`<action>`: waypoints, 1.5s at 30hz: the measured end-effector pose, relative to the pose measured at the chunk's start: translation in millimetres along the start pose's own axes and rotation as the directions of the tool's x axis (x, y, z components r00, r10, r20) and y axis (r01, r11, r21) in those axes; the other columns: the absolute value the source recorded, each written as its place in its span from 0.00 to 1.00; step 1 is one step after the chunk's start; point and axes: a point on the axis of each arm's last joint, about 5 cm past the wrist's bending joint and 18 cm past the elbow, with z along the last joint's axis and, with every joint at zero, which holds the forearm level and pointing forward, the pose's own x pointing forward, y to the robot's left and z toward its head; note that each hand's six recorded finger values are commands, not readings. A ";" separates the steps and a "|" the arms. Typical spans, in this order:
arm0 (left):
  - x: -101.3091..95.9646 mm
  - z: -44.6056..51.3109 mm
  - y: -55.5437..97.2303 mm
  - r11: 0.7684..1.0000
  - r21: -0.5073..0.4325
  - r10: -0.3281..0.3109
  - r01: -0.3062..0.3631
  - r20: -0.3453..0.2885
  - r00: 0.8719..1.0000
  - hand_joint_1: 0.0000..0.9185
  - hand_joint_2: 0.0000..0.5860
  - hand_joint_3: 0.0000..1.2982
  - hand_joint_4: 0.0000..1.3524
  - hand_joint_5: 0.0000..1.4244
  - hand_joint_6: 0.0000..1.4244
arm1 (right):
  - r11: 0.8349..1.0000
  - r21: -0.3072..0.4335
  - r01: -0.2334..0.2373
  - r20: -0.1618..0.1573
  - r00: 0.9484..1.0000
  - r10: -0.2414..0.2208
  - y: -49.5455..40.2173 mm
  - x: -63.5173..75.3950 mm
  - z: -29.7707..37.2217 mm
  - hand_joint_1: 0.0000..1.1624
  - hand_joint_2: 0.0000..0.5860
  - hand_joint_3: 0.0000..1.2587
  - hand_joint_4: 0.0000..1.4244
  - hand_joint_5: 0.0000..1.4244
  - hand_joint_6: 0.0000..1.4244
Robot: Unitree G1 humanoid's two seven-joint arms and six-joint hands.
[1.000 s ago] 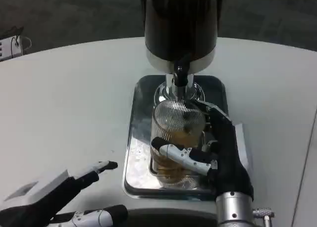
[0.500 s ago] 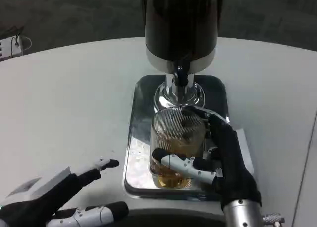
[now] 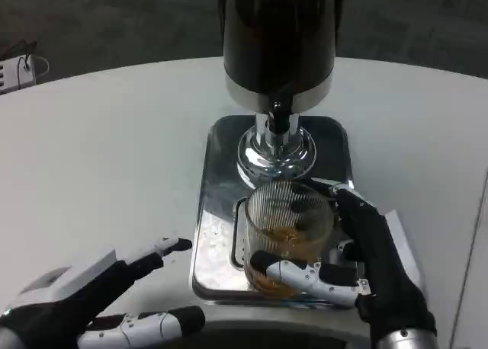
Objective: Grasp the cup under the faucet to collect the drink, then remove the cup.
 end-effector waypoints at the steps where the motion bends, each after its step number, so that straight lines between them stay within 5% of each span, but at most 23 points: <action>1: 0.3 0.3 0.4 1.000 0.001 0.001 -0.001 0.002 1.000 0.00 0.13 0.09 0.03 0.09 0.12 | 1.000 -0.004 -0.006 0.000 1.000 0.006 -1.8 -1.8 0.5 0.82 0.43 0.86 0.91 0.94 1.00; 10: 4.9 5.2 2.9 0.999 0.033 0.012 -0.014 0.056 0.998 0.00 0.13 0.08 0.02 0.07 0.11 | 0.997 -0.043 -0.069 0.027 0.997 0.070 -20.0 -14.9 10.1 0.83 0.43 0.86 0.91 0.94 1.00; 14: 6.4 7.2 1.9 0.999 0.042 0.007 -0.011 0.081 0.997 0.00 0.13 0.08 0.01 0.07 0.11 | 0.991 -0.075 -0.111 0.055 0.992 0.115 -30.2 -19.1 16.1 0.83 0.43 0.86 0.91 0.94 1.00; 30: 5.6 19.1 -2.8 0.996 0.083 -0.005 -0.011 0.191 0.982 0.00 0.13 0.04 0.00 0.00 0.09 | 0.963 -0.152 -0.223 0.084 0.968 0.238 -66.1 -28.5 34.0 0.82 0.42 0.86 0.90 0.94 1.00; 35: 2.6 22.1 -5.3 0.996 0.088 -0.011 -0.007 0.202 0.979 0.00 0.13 0.04 0.00 0.00 0.06 | 0.951 -0.171 -0.258 0.081 0.958 0.274 -72.6 -31.5 37.2 0.82 0.42 0.86 0.90 0.94 1.00; 45: -2.2 27.9 -7.3 0.994 0.110 0.004 -0.028 0.211 0.977 0.00 0.13 0.00 0.00 0.00 0.03 | 0.948 -0.175 -0.266 0.086 0.955 0.284 -80.3 -37.0 44.2 0.82 0.42 0.86 0.90 0.94 1.00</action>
